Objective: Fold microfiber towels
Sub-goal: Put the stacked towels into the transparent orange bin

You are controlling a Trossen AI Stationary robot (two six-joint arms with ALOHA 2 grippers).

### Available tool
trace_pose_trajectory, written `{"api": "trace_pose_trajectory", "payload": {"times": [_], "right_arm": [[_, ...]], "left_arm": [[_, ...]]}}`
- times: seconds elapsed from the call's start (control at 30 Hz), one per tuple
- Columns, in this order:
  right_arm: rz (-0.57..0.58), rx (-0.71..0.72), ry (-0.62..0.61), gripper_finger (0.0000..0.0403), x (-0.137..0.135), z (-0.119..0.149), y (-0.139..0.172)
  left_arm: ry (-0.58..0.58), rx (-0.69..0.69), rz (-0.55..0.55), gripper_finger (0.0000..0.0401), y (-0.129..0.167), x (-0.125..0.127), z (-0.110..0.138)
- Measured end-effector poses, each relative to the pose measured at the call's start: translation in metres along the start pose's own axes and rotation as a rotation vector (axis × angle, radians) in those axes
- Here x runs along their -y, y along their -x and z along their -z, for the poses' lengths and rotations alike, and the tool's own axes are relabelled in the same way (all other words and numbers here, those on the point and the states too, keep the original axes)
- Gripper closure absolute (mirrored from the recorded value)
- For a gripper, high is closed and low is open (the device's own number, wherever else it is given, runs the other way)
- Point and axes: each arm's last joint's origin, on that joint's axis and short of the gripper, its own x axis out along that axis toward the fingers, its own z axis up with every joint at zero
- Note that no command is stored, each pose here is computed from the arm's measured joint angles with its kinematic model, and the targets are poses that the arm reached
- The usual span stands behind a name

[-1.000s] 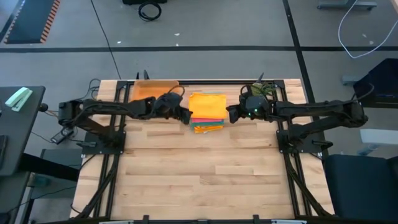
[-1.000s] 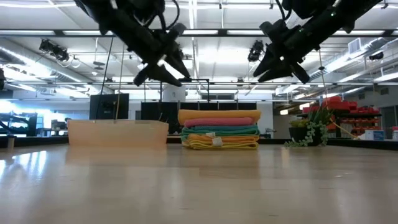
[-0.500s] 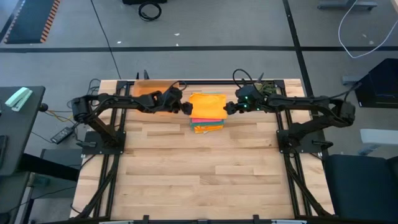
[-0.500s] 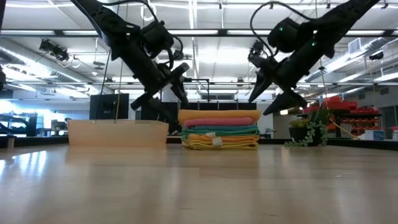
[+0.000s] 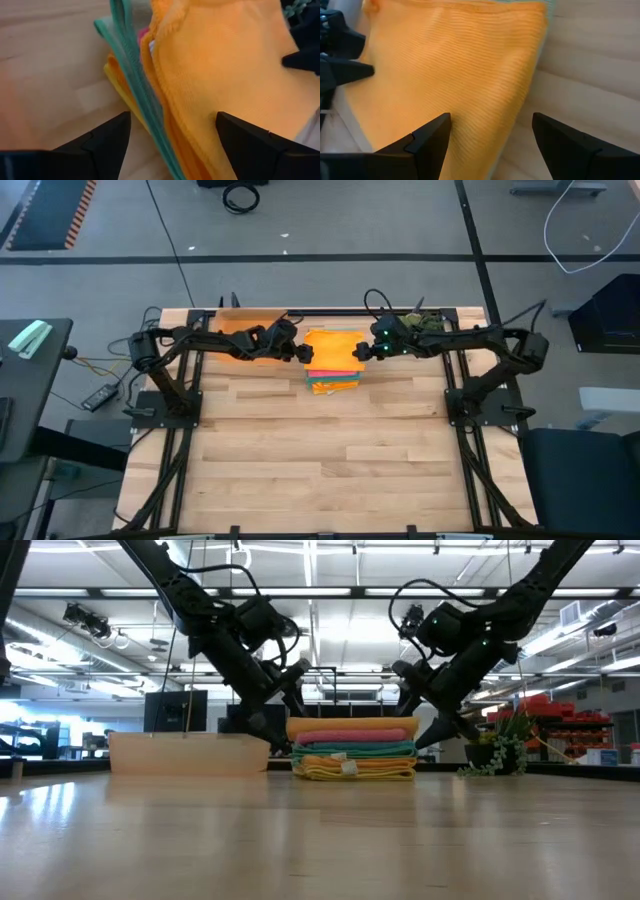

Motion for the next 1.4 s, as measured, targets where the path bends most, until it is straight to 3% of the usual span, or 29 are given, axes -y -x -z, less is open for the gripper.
{"api": "trace_pose_trajectory", "payload": {"times": [0.57,0.83,0.97,1.07,1.2,1.4], "right_arm": [[-0.005,-0.020,-0.004,0.0116,0.007,0.004,-0.025],[-0.036,0.011,0.020,0.0116,0.001,0.000,-0.015],[-0.043,0.004,0.026,0.0116,0.000,0.000,-0.014],[-0.045,0.004,0.036,0.0116,0.000,0.000,-0.014],[-0.047,0.002,0.045,0.0116,0.000,0.000,-0.014],[-0.050,-0.001,0.065,0.0116,-0.001,0.001,-0.015]], "left_arm": [[-0.070,-0.015,-0.001,0.0105,-0.005,0.002,-0.001],[-0.146,-0.077,-0.027,0.0106,0.009,0.035,-0.022],[-0.141,-0.100,-0.116,0.0106,0.017,0.051,-0.013],[-0.095,-0.077,-0.194,0.0106,0.019,0.058,0.002],[0.018,-0.080,-0.195,0.0106,0.015,0.063,0.019],[0.187,0.043,-0.252,0.0106,0.014,0.059,0.018]]}}
